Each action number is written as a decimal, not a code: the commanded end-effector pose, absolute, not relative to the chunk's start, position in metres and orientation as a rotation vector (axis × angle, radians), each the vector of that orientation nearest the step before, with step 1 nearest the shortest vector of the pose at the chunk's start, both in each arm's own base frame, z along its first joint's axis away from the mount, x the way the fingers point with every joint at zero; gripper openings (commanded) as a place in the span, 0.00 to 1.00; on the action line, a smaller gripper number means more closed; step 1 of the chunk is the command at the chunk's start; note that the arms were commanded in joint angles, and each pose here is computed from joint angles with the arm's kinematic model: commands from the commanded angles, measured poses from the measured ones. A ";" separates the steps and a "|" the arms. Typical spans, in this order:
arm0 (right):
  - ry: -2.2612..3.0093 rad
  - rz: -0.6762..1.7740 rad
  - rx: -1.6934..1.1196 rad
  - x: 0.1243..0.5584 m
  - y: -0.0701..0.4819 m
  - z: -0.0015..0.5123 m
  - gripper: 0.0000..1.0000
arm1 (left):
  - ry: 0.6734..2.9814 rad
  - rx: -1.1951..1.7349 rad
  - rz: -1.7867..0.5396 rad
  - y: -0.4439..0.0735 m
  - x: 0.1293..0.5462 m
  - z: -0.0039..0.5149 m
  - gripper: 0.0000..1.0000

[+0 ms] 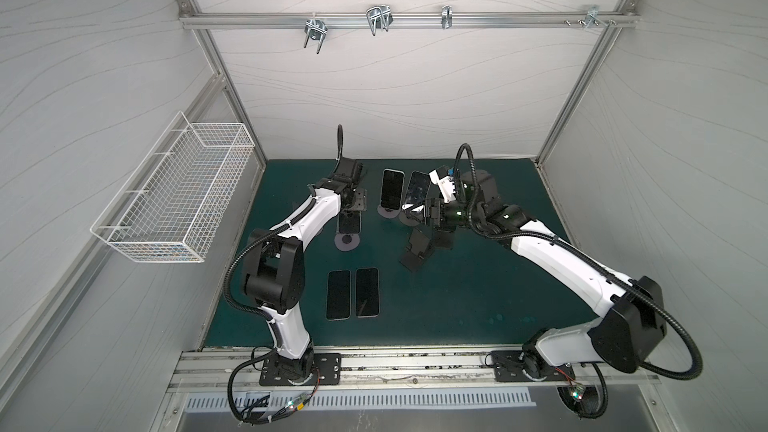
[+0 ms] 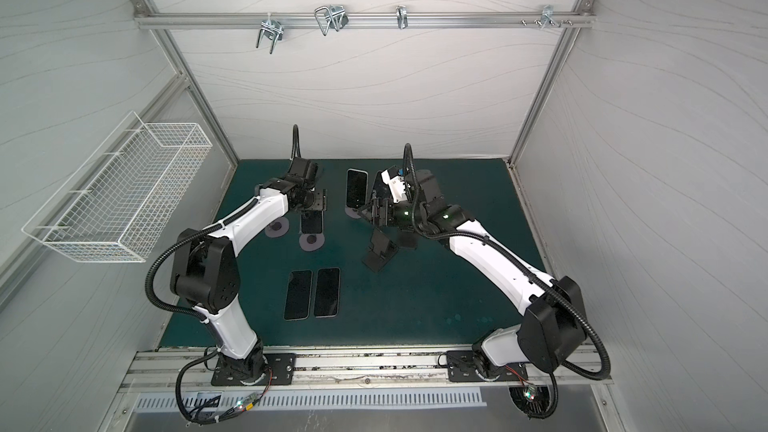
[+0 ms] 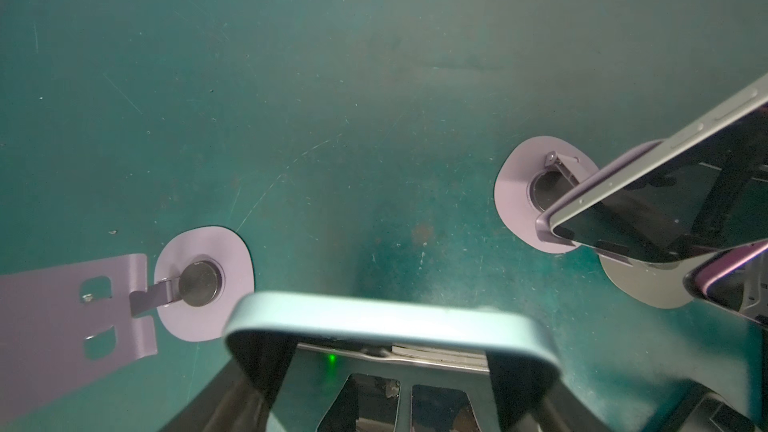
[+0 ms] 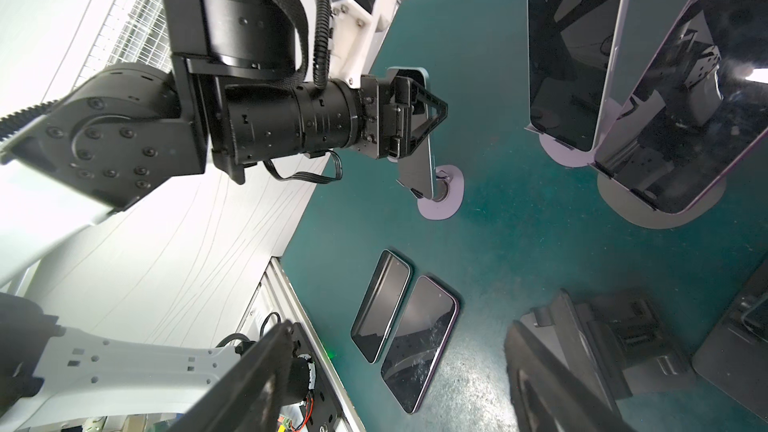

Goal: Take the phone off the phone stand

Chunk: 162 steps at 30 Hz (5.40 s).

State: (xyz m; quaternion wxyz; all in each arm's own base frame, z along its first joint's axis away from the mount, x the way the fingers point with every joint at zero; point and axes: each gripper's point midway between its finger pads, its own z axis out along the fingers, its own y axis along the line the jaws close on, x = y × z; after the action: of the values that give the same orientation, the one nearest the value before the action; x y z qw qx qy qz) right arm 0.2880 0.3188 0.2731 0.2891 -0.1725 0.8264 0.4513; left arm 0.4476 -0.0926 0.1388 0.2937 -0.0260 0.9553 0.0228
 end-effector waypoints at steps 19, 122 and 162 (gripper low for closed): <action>2.148 1.172 -0.477 0.273 0.299 0.303 0.82 | 2.366 -0.143 -0.014 -0.092 0.448 0.218 0.62; 2.467 1.010 -0.369 0.152 0.228 0.240 0.78 | 2.808 0.041 -0.341 -0.249 0.216 0.078 0.57; 2.478 0.961 -0.478 0.154 0.232 0.230 0.80 | 3.047 0.023 -0.188 -0.243 0.237 0.031 0.59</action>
State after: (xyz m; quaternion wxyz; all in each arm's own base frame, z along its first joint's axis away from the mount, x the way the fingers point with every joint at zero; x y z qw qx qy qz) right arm 0.1553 0.2349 0.2233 0.2077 -0.1683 0.8987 0.3478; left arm 0.2314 -0.2424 0.0291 0.0464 0.0029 0.9962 -0.0737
